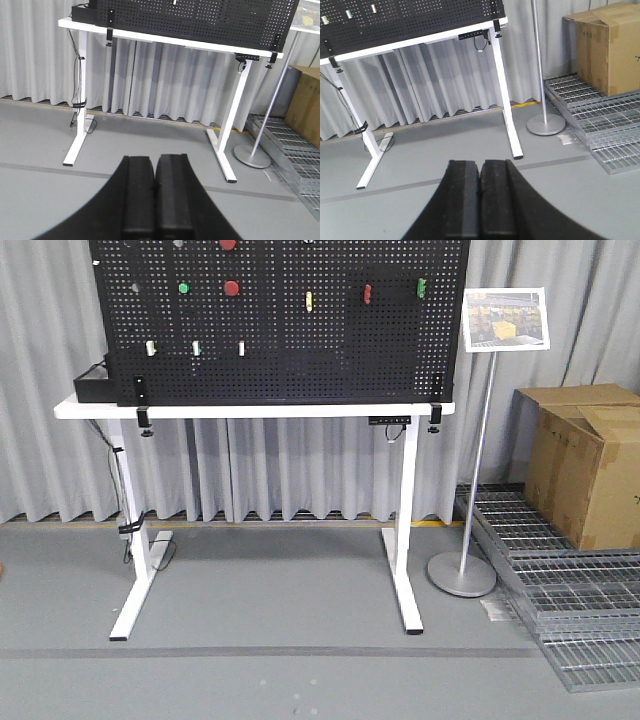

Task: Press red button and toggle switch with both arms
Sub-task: 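Drive the base forward up to the black pegboard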

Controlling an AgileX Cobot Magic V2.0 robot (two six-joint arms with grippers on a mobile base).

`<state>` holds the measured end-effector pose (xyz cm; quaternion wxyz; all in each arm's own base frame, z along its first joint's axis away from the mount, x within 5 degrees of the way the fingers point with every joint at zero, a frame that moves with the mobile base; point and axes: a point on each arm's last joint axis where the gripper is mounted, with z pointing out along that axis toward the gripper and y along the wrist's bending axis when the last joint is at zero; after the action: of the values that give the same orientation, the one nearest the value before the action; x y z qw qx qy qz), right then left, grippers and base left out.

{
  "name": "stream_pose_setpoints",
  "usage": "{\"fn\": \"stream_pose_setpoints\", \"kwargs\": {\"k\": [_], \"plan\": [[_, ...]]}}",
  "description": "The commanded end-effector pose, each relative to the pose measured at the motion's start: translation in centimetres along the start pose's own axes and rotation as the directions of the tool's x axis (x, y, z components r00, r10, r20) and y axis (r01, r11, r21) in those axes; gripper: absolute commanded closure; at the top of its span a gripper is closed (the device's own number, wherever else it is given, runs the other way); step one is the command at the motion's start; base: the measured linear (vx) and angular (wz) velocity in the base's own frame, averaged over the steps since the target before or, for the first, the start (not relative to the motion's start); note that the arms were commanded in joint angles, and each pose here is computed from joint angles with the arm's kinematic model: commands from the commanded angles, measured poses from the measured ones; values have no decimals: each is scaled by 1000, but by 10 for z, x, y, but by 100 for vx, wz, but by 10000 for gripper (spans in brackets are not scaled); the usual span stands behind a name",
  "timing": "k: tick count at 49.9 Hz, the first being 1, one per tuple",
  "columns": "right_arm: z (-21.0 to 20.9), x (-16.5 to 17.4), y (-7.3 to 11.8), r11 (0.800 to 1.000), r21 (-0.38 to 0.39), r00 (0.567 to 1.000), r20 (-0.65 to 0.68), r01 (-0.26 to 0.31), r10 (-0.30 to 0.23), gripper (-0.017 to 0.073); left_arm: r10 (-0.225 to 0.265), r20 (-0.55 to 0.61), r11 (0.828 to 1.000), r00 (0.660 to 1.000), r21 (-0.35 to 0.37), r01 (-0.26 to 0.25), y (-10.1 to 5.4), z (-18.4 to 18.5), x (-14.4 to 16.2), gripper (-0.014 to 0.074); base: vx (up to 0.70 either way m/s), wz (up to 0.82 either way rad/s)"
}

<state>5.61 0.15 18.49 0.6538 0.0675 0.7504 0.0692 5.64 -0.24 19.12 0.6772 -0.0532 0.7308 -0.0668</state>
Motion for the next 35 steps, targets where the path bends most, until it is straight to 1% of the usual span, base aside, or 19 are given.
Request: {"fn": "stream_pose_setpoints", "kwargs": {"k": [1,18,35], "plan": [[-1,-5,0,1000,-10,996,91,0,1,559,-16,67,1000,998,0,16,2,1,3,591,21,-5],[-1,-5,0,1000,-10,996,91,0,1,559,-16,67,1000,998,0,16,2,1,3,591,23,13],[-1,-5,0,1000,-10,996,91,0,1,559,-16,67,1000,998,0,16,2,1,3,591,31,10]]}}
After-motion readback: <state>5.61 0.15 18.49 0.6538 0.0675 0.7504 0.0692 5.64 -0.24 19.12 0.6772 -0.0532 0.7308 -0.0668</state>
